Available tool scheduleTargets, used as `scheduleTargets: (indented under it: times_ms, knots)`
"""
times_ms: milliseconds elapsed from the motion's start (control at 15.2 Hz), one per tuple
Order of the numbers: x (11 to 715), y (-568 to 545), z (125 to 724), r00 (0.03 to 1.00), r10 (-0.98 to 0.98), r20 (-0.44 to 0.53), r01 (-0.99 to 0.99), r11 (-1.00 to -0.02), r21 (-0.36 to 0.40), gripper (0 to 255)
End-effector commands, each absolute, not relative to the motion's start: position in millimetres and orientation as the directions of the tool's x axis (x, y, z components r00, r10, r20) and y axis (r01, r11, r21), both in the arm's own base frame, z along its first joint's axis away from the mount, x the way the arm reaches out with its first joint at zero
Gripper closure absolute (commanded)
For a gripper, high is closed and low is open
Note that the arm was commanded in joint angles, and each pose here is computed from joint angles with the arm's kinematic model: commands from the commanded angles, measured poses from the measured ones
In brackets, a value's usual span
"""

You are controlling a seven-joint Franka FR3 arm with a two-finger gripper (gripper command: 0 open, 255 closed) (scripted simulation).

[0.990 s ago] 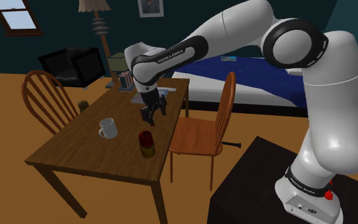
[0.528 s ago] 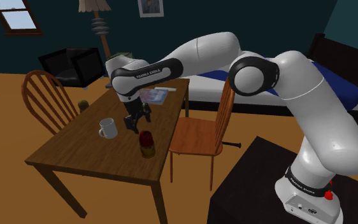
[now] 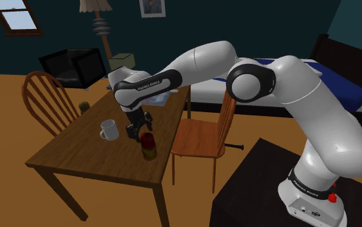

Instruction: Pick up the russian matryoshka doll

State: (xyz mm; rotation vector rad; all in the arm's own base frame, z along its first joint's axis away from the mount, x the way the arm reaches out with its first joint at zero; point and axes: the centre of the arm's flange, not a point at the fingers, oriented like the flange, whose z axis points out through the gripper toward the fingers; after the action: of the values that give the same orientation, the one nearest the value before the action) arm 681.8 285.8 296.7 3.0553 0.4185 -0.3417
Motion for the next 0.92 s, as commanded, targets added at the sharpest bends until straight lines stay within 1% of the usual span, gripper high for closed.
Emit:
scheduleTargets:
  times_ms: [0, 66, 660, 858]
  knots:
    - [681.3, 286.0, 293.3, 0.939, 0.261, -0.222, 0.270, -0.963, 0.009, 0]
    - [681.1, 286.1, 293.4, 0.939, 0.261, -0.222, 0.270, -0.963, 0.009, 255]
    - [681.3, 286.0, 293.3, 0.939, 0.261, -0.222, 0.270, -0.963, 0.009, 255]
    - [681.3, 286.0, 309.1, 0.939, 0.261, -0.222, 0.270, -0.963, 0.009, 255]
